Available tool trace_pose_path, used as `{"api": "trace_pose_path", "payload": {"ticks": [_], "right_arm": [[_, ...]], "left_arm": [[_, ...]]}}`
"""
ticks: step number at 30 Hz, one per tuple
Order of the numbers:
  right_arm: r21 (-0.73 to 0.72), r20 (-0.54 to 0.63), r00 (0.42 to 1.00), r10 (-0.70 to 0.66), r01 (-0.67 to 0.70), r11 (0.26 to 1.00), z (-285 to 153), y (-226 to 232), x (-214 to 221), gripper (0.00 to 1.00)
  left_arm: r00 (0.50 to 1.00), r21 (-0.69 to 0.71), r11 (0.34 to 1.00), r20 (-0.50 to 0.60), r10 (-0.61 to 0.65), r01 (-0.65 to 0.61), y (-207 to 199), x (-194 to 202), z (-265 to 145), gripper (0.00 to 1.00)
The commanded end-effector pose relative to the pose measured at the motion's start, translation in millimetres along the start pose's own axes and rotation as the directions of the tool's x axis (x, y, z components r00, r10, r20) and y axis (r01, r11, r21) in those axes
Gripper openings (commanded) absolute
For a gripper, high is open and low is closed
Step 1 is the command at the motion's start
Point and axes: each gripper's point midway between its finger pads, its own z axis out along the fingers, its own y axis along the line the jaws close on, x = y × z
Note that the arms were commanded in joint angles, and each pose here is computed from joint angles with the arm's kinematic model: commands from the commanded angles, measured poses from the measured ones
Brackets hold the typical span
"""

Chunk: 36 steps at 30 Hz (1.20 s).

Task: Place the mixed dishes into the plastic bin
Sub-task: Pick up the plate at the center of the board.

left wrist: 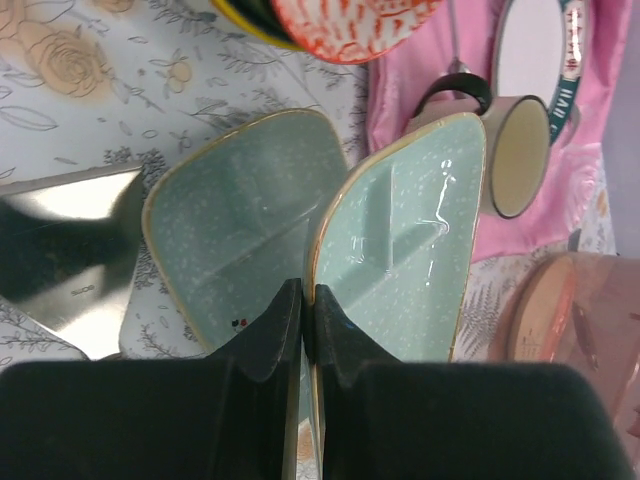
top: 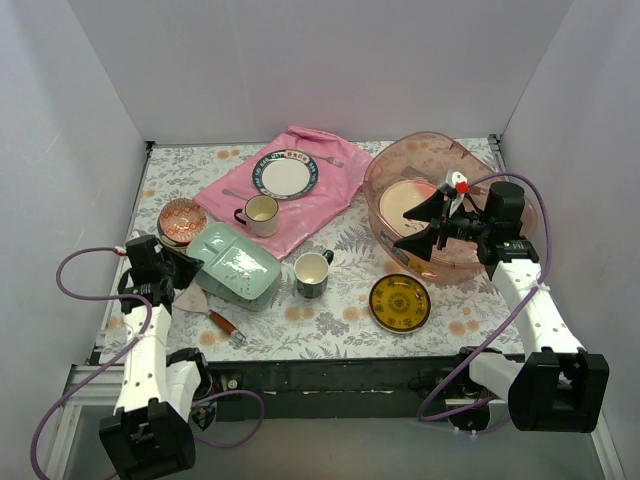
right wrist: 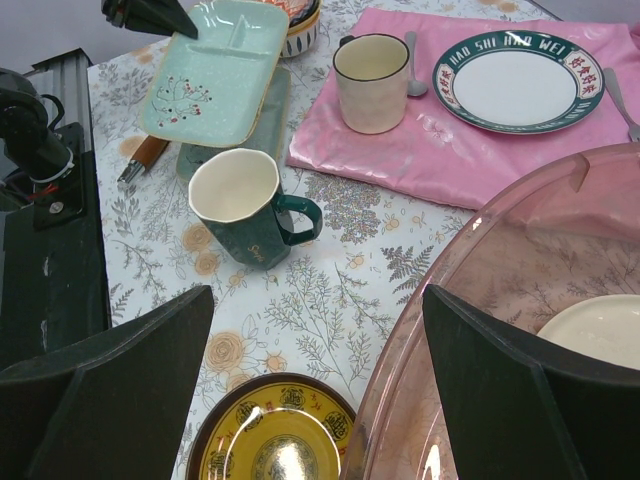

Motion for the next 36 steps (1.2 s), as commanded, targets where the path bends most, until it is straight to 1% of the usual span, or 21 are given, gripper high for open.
{"api": "trace_pose_path", "payload": {"ticks": [1,5,13,17,23,26,28,29,30,31,32,34,35,36], "right_arm": [[-0.009,0.011,1.000,-0.025,0.025,1.000,-0.7,-0.6,-9.5,0.93],[-0.014,0.009,1.000,-0.018,0.018,1.000,-0.1,-0.1,-8.1,0.93],[-0.035,0.010,1.000,-0.005,0.005,0.999,0.7,1.2,-5.6,0.93],[-0.055,0.013,1.000,-0.005,0.006,0.998,0.9,4.1,-7.0,0.93],[-0.110,0.020,1.000,-0.008,0.010,0.994,0.2,13.5,-10.1,0.93],[-0.112,0.017,1.000,-0.015,0.017,0.994,0.7,11.4,-16.0,0.93],[-0.097,0.010,1.000,-0.026,0.026,0.995,-0.2,7.5,-26.0,0.93],[-0.095,0.009,0.999,-0.038,0.039,0.995,-0.4,6.8,-31.7,0.93],[-0.093,-0.008,1.000,-0.009,0.009,0.996,-1.9,8.4,-31.4,0.93],[-0.082,-0.006,0.999,-0.048,0.047,0.995,-2.7,4.9,-45.0,0.93],[-0.078,-0.009,0.996,-0.089,0.088,0.993,-3.4,3.3,-49.3,0.93],[-0.072,-0.029,0.996,-0.082,0.080,0.994,-5.8,3.7,-59.9,0.94],[-0.076,-0.035,0.996,-0.085,0.082,0.994,-6.4,4.1,-61.9,0.94],[-0.078,-0.037,0.996,-0.083,0.080,0.994,-7.1,5.4,-66.3,0.94]], "left_arm": [[0.998,0.223,0.974,0.055,0.038,-0.049,-64.6,-24.9,-33.4,0.00],[0.998,0.284,0.957,0.052,0.048,-0.060,-82.2,-28.3,-43.0,0.00],[0.999,0.403,0.915,0.002,0.035,-0.033,-110.1,-22.9,-57.5,0.00],[0.998,0.482,0.876,-0.028,0.047,-0.028,-129.1,-17.9,-68.7,0.00],[0.997,0.555,0.832,-0.051,0.053,-0.016,-148.1,-12.3,-81.2,0.00],[0.996,0.594,0.804,-0.057,0.068,-0.021,-160.1,-6.3,-89.1,0.00],[0.997,0.605,0.796,-0.055,0.059,-0.014,-166.8,-4.3,-91.3,0.00],[0.995,0.627,0.778,-0.064,0.078,-0.020,-174.8,4.0,-95.0,0.00],[0.994,0.634,0.773,-0.075,0.075,-0.010,-179.0,8.2,-95.8,0.00],[0.995,0.634,0.773,-0.069,0.068,-0.008,-182.6,9.3,-94.7,0.00],[0.991,0.659,0.752,-0.091,0.101,-0.016,-192.0,23.4,-99.7,0.00],[0.990,0.659,0.752,-0.098,0.098,-0.009,-198.0,29.8,-96.7,0.00],[0.987,0.677,0.736,-0.109,0.118,-0.013,-204.3,38.8,-100.0,0.00],[0.986,0.680,0.734,-0.114,0.120,-0.011,-207.0,42.4,-99.5,0.00]]}}
